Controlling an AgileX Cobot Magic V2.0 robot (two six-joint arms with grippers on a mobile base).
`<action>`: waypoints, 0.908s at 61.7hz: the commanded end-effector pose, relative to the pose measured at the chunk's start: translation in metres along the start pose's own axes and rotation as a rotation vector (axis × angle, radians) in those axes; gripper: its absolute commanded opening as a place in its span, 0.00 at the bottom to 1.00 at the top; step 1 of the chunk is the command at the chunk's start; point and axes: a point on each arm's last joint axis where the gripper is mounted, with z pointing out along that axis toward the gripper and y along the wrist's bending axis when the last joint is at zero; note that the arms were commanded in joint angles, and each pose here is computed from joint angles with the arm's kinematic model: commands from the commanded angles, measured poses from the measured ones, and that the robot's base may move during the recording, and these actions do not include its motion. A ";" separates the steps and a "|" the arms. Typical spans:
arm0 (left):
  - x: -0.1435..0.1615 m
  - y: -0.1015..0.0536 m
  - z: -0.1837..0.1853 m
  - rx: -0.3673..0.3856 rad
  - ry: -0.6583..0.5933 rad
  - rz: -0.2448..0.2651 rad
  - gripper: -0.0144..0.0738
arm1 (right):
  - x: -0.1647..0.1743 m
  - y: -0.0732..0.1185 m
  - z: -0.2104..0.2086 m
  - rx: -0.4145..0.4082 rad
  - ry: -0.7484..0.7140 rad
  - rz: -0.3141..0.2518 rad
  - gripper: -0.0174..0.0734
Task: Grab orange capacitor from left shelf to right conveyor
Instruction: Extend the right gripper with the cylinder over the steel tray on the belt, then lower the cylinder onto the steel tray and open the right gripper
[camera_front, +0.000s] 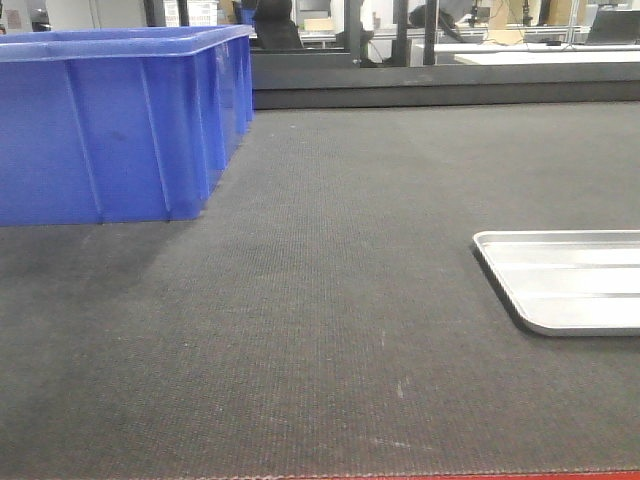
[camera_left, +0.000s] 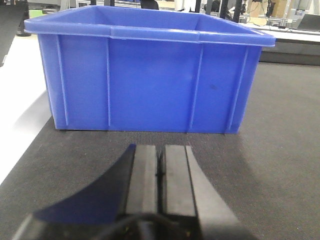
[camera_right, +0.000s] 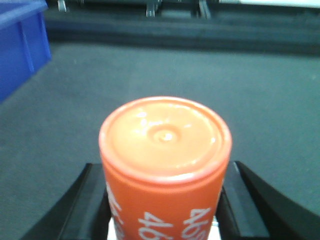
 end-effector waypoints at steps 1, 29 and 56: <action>-0.011 -0.001 -0.002 0.013 -0.115 -0.002 0.04 | -0.009 0.000 0.016 -0.004 -0.126 -0.014 0.37; -0.011 -0.001 -0.002 0.013 -0.115 -0.002 0.04 | 0.078 0.005 0.060 -0.075 -0.116 -0.087 0.37; -0.011 -0.001 -0.002 0.013 -0.115 -0.002 0.04 | 0.116 0.005 0.094 -0.094 -0.087 -0.066 0.37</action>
